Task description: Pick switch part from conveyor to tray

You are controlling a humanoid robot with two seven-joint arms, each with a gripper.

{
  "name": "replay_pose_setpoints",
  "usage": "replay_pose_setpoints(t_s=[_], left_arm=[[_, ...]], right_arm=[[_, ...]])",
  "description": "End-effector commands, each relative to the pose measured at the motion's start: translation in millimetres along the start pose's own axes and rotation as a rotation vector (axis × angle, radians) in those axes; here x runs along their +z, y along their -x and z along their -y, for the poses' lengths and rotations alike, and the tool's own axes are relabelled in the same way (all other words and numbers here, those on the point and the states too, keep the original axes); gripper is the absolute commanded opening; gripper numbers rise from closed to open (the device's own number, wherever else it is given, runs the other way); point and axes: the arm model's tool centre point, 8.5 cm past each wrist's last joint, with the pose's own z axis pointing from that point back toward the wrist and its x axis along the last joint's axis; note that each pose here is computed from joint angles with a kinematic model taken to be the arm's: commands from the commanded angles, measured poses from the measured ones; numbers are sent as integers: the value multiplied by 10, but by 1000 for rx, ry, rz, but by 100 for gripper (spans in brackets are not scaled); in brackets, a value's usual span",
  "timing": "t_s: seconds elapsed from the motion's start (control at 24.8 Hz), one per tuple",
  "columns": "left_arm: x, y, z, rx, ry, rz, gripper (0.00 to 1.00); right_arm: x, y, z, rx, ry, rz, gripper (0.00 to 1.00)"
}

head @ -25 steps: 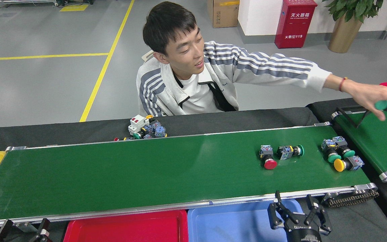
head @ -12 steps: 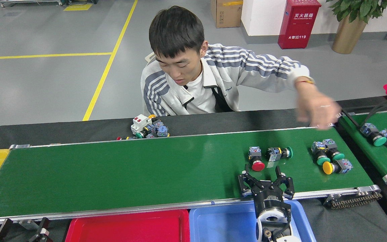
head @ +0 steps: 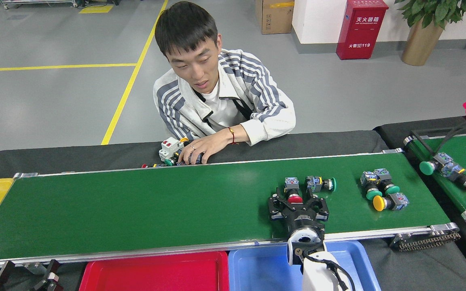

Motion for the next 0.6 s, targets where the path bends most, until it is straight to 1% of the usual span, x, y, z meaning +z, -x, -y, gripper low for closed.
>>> replay_pose_setpoints(t_s=[0.0, 0.12, 0.24, 0.28, 0.36, 0.44, 0.48, 0.52, 0.56], left_arm=[[-25, 31, -83, -13, -28, 2, 100], [-10, 28, -73, -13, -24, 2, 100], [-12, 39, -66, -13, -23, 0, 100], [-12, 39, -66, -13, -23, 0, 100], [-13, 42, -69, -15, -23, 0, 100], [-12, 39, -66, -13, -23, 0, 100], [-13, 42, -69, -15, -23, 0, 100], [-13, 38, -72, -13, -25, 0, 100], [-13, 42, -76, -14, -26, 0, 100]], right_arm=[[-31, -64, 119, -8, 22, 22, 2], [-9, -153, 155, 2, 37, 54, 1], [127, -439, 352, 30, 113, 156, 1], [214, -571, 404, 35, 138, 207, 1], [476, -920, 449, 55, 184, 354, 1], [732, -1243, 402, 87, 202, 492, 2], [888, -1438, 355, 114, 209, 566, 5], [1033, -1627, 297, 141, 214, 630, 12], [1136, -1763, 242, 166, 212, 674, 30]])
